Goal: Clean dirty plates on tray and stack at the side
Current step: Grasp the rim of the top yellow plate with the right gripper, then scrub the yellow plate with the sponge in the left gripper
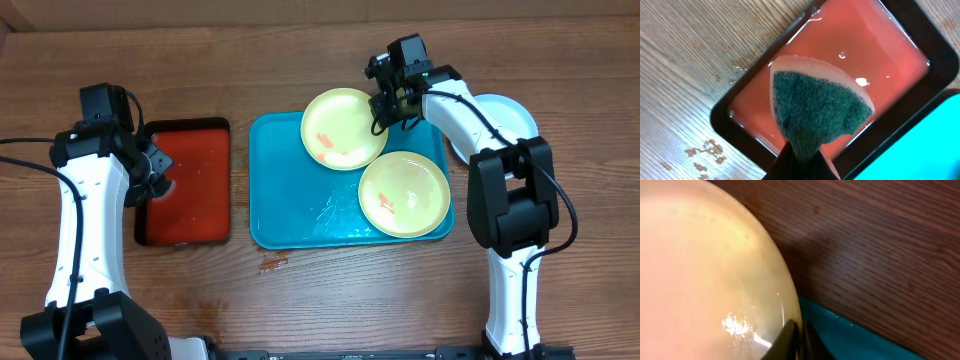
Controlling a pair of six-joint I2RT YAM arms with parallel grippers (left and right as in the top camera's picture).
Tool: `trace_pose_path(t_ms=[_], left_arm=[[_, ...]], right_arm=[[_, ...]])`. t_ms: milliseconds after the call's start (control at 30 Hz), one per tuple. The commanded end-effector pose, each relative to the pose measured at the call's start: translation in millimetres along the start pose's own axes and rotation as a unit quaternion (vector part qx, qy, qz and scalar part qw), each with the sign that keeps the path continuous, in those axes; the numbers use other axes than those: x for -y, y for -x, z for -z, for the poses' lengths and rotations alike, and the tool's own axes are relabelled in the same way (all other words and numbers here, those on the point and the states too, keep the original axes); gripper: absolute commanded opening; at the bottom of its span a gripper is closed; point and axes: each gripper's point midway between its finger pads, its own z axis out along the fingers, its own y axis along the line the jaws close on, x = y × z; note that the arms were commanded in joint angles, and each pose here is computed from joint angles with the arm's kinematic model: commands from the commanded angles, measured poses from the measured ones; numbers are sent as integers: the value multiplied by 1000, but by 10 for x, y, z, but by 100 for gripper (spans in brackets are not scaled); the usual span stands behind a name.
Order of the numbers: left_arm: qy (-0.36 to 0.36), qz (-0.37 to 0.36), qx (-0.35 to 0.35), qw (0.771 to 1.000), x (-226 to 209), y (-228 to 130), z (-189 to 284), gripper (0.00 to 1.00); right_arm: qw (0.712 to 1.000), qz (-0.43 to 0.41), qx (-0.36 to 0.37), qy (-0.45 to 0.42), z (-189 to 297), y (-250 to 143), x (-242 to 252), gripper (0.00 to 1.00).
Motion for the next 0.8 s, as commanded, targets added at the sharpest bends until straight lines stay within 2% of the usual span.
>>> trace_pose_path(t_ms=[0, 300, 567, 767], left_arm=[[-33, -22, -12, 999, 122, -41, 20, 4], [-162, -132, -51, 977, 680, -304, 134, 4], [-194, -190, -51, 961, 1076, -577, 219, 4], [-198, -211, -75, 954, 1358, -882, 128, 4]], right_arm=[[1000, 6, -16, 10, -39, -58, -118, 4], [995, -10, -67, 74, 165, -110, -861, 4], [991, -48, -96, 81, 90, -269, -1167, 4], [991, -39, -100, 82, -95, -384, -1174, 17]])
